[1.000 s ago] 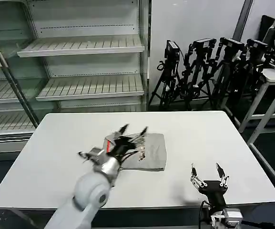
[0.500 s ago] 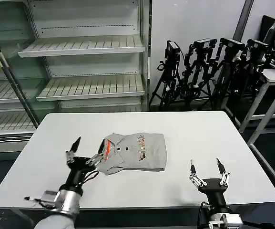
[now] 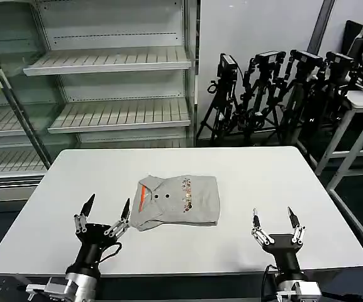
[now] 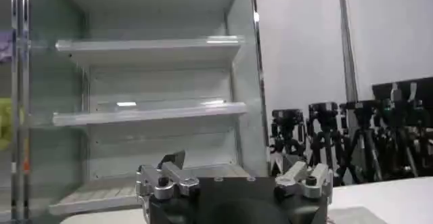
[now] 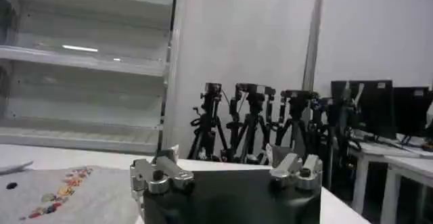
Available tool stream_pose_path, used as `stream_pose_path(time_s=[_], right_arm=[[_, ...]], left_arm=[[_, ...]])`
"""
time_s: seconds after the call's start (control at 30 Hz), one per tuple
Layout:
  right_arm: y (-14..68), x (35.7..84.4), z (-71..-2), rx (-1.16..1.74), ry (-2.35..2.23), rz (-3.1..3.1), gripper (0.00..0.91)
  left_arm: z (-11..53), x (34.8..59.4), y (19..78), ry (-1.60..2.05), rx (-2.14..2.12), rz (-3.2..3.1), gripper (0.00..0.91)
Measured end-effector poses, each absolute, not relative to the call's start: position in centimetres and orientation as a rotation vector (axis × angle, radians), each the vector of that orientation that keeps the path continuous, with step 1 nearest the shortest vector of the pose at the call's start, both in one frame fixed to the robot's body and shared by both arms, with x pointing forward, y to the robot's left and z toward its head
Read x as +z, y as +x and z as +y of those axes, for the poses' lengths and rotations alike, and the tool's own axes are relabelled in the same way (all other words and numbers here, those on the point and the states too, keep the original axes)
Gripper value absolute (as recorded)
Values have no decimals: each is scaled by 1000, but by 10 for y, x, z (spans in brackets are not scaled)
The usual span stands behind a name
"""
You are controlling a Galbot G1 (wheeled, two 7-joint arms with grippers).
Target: Fold and organize the clothes.
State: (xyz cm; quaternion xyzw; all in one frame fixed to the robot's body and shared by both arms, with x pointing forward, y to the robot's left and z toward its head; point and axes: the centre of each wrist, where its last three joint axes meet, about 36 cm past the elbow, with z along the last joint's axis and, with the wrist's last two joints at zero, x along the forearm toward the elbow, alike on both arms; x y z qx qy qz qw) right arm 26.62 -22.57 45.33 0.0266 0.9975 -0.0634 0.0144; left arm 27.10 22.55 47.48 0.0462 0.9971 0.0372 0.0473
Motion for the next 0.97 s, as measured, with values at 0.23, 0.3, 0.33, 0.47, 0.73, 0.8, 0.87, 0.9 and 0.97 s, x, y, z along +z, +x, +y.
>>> stream_pose_path(time_s=[0.23, 0.3, 0.33, 0.47, 0.73, 0.8, 0.87, 0.9, 0.97], right_arm=[[265, 453, -223, -202, 81, 3101, 907], [265, 455, -223, -211, 86, 3096, 907], [265, 456, -223, -217, 89, 3095, 907], [265, 460, -225, -233, 103, 3093, 907], [264, 467, -225, -240, 117, 3098, 907], [264, 468, -225, -240, 117, 3102, 907], [264, 470, -226, -242, 116, 3103, 907], [264, 471, -226, -243, 117, 3103, 907], [264, 472, -226, -240, 119, 3105, 907]], left_arm=[[228, 476, 264, 123, 144, 3039, 907], [228, 477, 262, 121, 148, 3038, 907], [228, 478, 261, 119, 151, 3038, 907], [228, 479, 258, 114, 154, 3037, 907], [227, 481, 254, 108, 152, 3040, 907], [227, 481, 253, 105, 151, 3042, 907], [226, 481, 252, 104, 149, 3043, 907], [226, 481, 251, 103, 147, 3043, 907], [226, 482, 251, 100, 146, 3043, 907]])
